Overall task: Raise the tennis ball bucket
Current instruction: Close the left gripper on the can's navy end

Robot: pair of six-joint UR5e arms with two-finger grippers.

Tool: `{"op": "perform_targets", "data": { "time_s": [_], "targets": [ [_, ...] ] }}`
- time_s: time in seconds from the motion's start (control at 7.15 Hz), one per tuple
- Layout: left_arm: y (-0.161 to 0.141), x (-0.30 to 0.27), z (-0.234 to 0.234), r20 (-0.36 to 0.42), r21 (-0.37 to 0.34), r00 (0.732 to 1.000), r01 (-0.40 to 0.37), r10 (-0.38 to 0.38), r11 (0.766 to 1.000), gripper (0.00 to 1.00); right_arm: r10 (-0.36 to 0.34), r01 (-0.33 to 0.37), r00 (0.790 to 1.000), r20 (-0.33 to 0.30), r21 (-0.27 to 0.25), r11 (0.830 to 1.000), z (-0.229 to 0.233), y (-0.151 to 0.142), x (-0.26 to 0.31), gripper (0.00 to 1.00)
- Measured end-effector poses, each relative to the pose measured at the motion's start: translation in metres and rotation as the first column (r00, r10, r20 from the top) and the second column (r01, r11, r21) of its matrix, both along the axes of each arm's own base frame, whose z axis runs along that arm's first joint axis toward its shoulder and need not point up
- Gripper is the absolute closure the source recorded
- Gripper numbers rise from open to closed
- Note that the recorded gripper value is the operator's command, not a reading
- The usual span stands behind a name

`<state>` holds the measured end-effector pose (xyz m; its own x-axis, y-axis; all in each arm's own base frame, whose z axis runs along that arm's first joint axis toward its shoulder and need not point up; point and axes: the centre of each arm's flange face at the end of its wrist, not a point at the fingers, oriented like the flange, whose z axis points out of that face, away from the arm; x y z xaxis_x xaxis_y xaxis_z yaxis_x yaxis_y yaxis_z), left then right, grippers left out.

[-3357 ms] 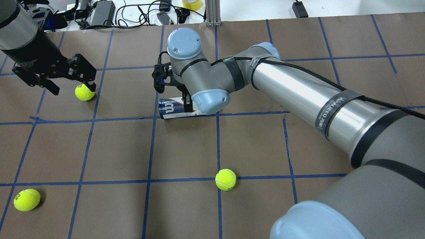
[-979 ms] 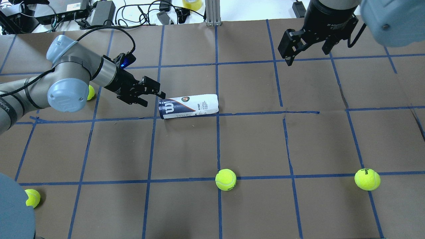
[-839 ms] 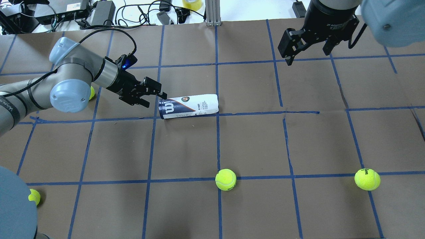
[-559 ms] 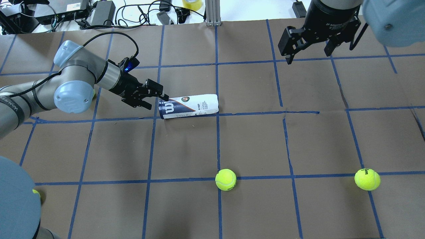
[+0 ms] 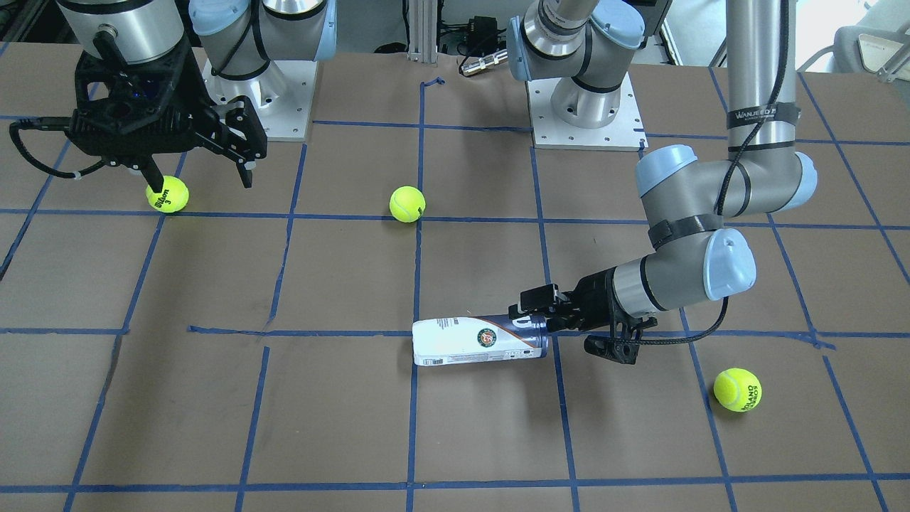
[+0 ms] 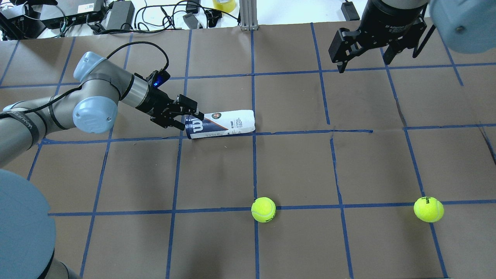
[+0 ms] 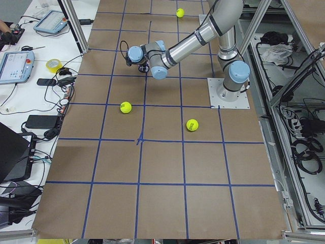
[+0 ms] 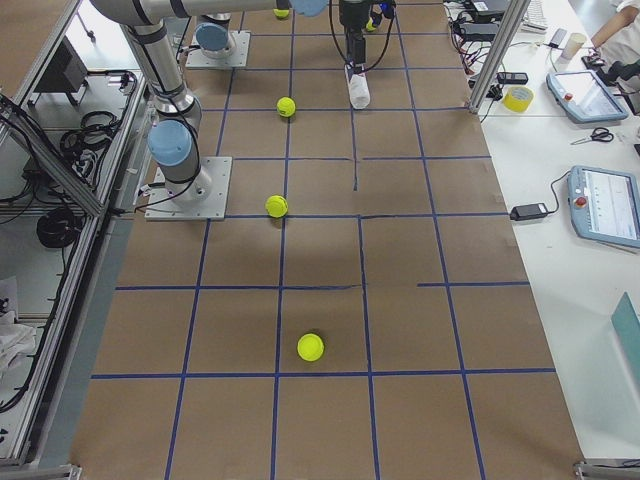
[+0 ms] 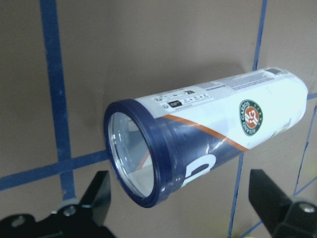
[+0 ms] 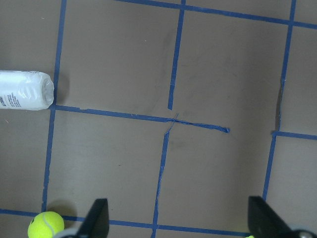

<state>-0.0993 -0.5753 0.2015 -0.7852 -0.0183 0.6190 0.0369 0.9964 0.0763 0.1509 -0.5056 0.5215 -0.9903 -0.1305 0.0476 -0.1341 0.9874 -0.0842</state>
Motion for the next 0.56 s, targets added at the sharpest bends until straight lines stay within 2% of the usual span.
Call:
{"op": "perform_targets", "data": {
  "time_s": [0.14, 0.28, 0.56],
  "targets": [
    [0.0001, -0.0086, -0.0023, -0.003, -0.004, 1.0, 0.012, -0.012, 1.0, 0.13, 0.0, 0.0, 1.0, 0.0, 0.001, 1.0, -0.0002, 0.0001, -0.0002, 0.0],
    [0.0003, -0.0124, -0.005, -0.004, -0.003, 1.0, 0.018, -0.018, 1.0, 0.4, 0.0, 0.0, 1.0, 0.0, 0.002, 1.0, -0.0003, 0.0002, -0.0002, 0.0],
    [0.0, -0.0127, -0.0062, 0.003, -0.003, 1.0, 0.021, -0.021, 1.0, 0.81, 0.0, 0.0, 1.0, 0.0, 0.003, 1.0, -0.0004, 0.0002, -0.0002, 0.0]
  ]
}}
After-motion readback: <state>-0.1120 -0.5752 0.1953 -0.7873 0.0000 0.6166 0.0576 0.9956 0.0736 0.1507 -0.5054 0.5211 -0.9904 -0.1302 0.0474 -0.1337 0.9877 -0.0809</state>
